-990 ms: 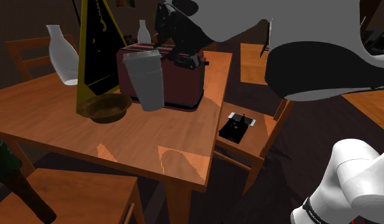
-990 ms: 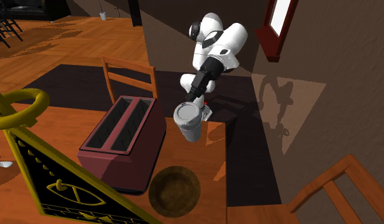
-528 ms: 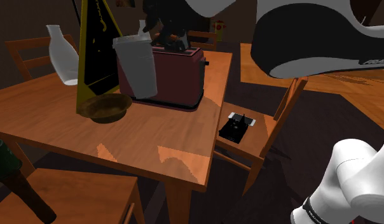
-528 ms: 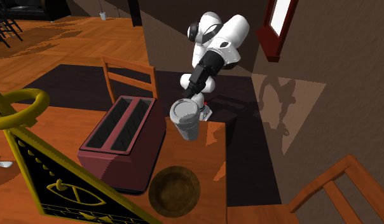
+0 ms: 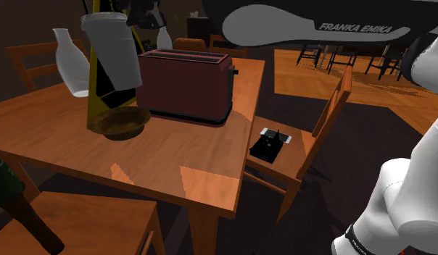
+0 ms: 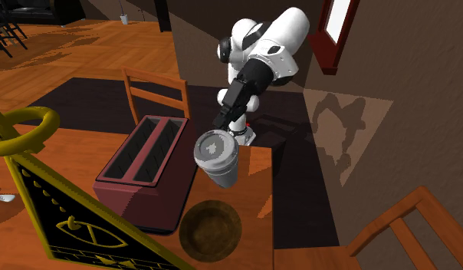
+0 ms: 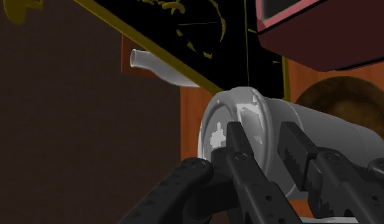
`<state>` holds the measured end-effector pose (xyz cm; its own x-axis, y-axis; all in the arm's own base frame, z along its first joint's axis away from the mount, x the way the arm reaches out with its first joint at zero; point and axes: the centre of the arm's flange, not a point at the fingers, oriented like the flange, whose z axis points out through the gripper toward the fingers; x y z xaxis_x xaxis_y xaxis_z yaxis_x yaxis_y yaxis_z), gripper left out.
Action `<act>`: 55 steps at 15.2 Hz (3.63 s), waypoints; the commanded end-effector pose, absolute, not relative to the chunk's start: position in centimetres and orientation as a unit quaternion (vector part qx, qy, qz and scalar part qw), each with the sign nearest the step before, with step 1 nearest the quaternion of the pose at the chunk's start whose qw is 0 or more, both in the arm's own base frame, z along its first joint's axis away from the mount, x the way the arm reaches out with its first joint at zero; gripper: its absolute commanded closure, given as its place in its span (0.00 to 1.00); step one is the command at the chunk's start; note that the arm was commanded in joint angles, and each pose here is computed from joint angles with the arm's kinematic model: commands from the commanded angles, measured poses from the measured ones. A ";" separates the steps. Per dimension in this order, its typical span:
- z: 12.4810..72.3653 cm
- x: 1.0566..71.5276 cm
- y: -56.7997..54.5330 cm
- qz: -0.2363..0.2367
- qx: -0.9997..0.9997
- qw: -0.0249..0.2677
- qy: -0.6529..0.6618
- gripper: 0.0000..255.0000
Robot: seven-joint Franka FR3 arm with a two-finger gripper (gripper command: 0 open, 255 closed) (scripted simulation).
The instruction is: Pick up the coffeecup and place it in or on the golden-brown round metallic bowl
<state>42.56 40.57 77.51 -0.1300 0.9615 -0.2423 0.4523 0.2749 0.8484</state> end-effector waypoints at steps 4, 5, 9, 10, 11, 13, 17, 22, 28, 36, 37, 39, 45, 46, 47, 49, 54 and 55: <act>80.1 47.5 43.2 0.310 0.517 0.411 0.684 1.00; 79.6 47.5 43.2 0.310 0.517 0.411 0.684 1.00; 77.5 47.5 43.2 0.310 0.517 0.411 0.684 1.00; 76.9 47.5 43.2 0.310 0.517 0.411 0.684 1.00; 76.4 47.5 43.2 0.310 0.517 0.411 0.684 1.00; 75.4 47.5 43.2 0.310 0.517 0.411 0.684 1.00; 73.2 47.5 43.2 0.310 0.517 0.411 0.684 1.00; 70.6 47.5 43.2 0.310 0.517 0.411 0.684 1.00; 67.4 47.5 43.2 0.310 0.517 0.411 0.684 1.00; 65.3 47.5 43.2 0.310 0.517 0.411 0.684 1.00; 65.3 47.5 43.2 0.310 0.517 0.411 0.684 1.00; 65.3 47.5 43.2 0.310 0.517 0.411 0.684 1.00; 65.3 47.5 43.2 0.310 0.517 0.411 0.684 0.00; 65.9 46.3 43.2 0.310 0.517 0.411 0.684 0.00; 66.5 45.1 43.2 0.310 0.517 0.411 0.684 0.00; 67.6 43.0 43.2 0.310 0.517 0.411 0.684 0.00; 67.6 43.0 43.2 0.310 0.517 0.411 0.684 0.00; 67.6 43.0 43.2 0.310 0.517 0.411 0.684 0.00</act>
